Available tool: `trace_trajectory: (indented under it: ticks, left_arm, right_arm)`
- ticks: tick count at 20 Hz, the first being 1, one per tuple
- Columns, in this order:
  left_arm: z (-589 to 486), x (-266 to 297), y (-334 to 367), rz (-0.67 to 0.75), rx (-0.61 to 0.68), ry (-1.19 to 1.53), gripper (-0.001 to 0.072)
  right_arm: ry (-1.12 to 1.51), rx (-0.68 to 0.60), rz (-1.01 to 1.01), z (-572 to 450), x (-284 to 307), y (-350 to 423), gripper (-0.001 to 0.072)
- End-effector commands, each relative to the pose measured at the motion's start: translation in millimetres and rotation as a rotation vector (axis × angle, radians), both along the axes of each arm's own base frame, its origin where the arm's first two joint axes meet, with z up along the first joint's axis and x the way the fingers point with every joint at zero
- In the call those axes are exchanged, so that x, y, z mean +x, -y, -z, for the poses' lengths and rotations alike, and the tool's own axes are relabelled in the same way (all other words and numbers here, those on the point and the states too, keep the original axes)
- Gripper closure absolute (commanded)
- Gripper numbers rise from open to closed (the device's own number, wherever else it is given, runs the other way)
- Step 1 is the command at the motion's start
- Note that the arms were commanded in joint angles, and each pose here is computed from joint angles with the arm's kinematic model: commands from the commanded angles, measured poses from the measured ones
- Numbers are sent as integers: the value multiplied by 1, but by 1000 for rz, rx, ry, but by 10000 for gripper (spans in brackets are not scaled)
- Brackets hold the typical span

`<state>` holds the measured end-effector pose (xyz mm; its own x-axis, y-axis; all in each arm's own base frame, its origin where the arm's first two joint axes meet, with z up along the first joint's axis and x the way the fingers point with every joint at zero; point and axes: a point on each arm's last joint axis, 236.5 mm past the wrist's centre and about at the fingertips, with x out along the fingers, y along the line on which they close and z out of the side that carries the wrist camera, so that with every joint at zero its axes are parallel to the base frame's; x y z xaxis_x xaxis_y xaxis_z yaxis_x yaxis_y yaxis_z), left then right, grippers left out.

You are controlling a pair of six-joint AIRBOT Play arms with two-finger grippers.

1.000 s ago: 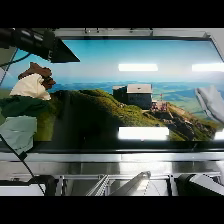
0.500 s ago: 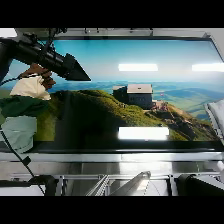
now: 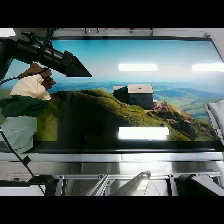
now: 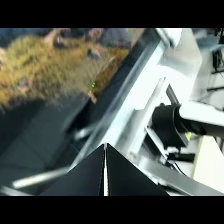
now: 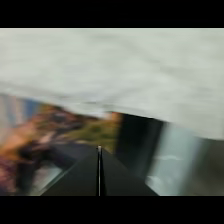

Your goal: Fold the shirts.

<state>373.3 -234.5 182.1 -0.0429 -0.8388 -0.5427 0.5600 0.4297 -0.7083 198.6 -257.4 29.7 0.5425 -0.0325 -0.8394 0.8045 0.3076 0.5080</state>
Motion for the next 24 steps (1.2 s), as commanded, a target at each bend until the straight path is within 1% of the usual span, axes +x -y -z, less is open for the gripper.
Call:
trace_trajectory:
  ticks: [1, 3, 6, 8, 9, 11, 15, 24]
  left_arm:
    - [-17, 8, -6, -26, -22, 67, 689]
    - [-23, 4, -12, -50, -25, 79, 689]
    - [-16, -19, -24, -64, -21, 56, 689]
    - [-7, -36, -28, -80, -19, 19, 689]
    - [-4, -42, -31, -90, -19, 7, 689]
    - [0, -53, -33, -97, -18, -12, 689]
    - [2, -65, -35, -105, -18, -22, 689]
    - [1, -64, -35, -106, -19, -20, 691]
  right_arm:
    - [372, -101, -263, -89, 117, -74, 694]
    - [526, -101, -491, -122, 165, -155, 694]
    - [550, -88, -802, -118, 192, -275, 695]
    - [604, -114, -882, -125, 203, -325, 696]
    - [620, -115, -893, -128, 205, -337, 696]
    - [630, -111, -916, -129, 205, -351, 695]
    - [636, -88, -920, -131, 203, -354, 695]
    - [632, -86, -919, -129, 204, -354, 695]
